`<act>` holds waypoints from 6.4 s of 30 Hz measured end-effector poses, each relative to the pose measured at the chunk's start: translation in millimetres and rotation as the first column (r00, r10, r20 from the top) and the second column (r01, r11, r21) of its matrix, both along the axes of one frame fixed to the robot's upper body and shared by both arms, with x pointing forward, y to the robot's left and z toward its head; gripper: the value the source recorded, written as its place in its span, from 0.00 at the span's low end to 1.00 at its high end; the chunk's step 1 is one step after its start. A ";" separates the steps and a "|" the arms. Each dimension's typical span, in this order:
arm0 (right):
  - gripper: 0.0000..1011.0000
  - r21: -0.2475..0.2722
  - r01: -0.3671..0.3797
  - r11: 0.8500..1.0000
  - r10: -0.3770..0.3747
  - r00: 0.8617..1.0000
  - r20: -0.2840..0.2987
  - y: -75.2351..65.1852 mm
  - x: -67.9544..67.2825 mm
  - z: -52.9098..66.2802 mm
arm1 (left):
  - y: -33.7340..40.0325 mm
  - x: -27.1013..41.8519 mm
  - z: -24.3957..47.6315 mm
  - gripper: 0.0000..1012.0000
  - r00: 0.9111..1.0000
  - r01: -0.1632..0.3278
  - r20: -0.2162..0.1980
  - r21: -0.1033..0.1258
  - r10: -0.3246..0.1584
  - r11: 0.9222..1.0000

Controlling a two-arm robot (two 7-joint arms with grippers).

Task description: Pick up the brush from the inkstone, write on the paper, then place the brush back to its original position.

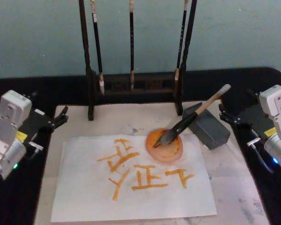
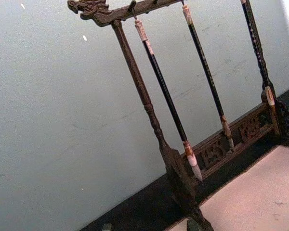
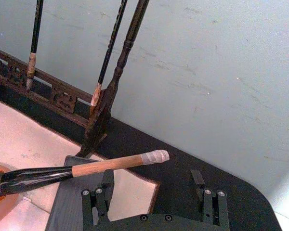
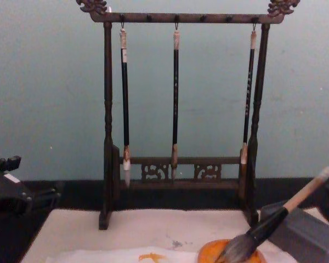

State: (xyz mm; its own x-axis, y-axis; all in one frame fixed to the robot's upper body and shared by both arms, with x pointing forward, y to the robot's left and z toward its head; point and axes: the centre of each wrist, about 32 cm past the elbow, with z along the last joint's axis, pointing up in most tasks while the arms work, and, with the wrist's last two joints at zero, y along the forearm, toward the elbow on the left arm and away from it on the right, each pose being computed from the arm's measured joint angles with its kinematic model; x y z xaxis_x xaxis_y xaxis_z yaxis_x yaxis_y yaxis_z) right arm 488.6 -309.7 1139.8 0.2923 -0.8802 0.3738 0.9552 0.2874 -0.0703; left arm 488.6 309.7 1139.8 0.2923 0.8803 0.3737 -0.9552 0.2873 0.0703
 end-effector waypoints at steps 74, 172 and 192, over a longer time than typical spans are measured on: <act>0.99 0.006 -0.003 1.000 0.003 1.000 -0.011 1.2 -1.3 3.2 | 0.0 0.0 0.0 1.00 1.000 0.000 0.000 0.000 0.000 1.000; 0.94 0.815 0.347 0.464 0.231 0.841 -0.490 13.9 66.6 20.2 | 0.0 0.0 0.0 1.00 1.000 0.000 0.000 0.000 0.000 1.000; 0.39 0.814 0.349 0.464 0.231 0.840 -0.491 13.8 66.3 20.1 | 0.0 0.0 0.0 1.00 1.000 0.000 0.000 0.000 0.000 1.000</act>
